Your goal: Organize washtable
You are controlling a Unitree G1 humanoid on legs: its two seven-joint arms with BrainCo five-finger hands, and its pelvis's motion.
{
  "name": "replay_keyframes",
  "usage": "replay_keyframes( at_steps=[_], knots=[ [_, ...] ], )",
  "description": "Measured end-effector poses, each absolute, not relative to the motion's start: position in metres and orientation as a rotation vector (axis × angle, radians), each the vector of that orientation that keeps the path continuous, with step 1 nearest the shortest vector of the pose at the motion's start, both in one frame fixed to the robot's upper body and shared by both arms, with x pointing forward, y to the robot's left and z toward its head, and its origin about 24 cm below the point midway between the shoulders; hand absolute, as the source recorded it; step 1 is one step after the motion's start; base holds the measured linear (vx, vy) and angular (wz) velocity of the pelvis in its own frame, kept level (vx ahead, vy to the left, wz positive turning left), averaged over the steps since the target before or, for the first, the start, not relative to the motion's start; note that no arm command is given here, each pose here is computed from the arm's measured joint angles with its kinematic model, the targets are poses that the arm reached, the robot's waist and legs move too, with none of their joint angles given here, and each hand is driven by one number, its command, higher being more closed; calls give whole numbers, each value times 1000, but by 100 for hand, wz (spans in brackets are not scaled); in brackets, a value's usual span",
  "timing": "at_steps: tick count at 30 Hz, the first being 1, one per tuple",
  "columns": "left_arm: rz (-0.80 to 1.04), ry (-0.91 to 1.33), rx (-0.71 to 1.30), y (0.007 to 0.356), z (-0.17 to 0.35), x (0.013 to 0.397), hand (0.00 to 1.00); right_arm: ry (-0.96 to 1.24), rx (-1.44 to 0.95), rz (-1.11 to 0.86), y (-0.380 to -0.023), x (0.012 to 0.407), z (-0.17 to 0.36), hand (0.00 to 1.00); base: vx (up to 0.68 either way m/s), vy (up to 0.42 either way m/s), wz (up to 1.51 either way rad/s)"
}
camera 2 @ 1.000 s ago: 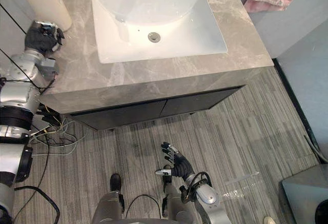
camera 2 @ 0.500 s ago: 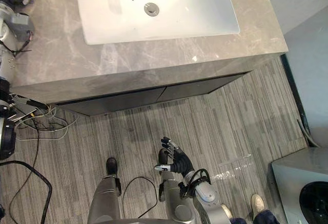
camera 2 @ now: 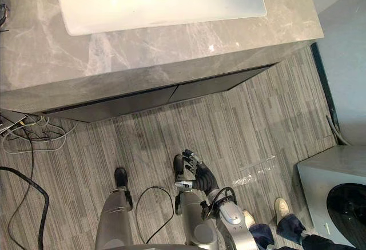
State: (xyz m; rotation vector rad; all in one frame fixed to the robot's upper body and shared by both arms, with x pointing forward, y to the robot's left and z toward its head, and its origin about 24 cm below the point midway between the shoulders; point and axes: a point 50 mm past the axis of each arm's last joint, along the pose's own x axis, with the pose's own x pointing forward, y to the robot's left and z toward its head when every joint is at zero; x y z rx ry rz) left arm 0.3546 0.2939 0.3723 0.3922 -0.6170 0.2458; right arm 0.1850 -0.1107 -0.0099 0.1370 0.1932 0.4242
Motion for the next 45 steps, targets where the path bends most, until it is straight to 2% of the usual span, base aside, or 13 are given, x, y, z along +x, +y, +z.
replay_keyframes(
  at_steps=[5,7,11,16,22,23,26,33,40,45],
  knots=[
    [43,-601,365,257,314,356,100,179,128,428,-111,190,-7,0,-5,-20,5],
    [-94,-563,288,231,271,350,100,189,107,429,-115,191,-9,0,-13,1,15],
    [-208,-424,60,213,186,321,100,234,92,366,-132,192,-18,0,20,-1,16],
    [-67,-268,-194,229,109,272,100,237,74,186,-167,196,-18,0,22,-12,15],
    [180,-13,-433,226,23,192,100,316,100,-20,-199,171,-35,0,68,-9,23],
    [198,13,-450,224,16,185,0,325,101,-28,-200,169,-37,0,46,-7,24],
    [225,119,-506,209,-8,162,0,385,125,-59,-199,158,-49,0,54,-14,24],
    [107,459,-477,163,-70,142,0,496,157,1,-179,147,-70,0,-3,-3,10],
    [109,540,-466,157,-84,134,0,554,156,18,-168,140,-80,0,-45,-7,6],
    [58,544,-383,153,-82,140,0,542,157,-25,-170,145,-79,0,-85,29,-52]
  ],
)
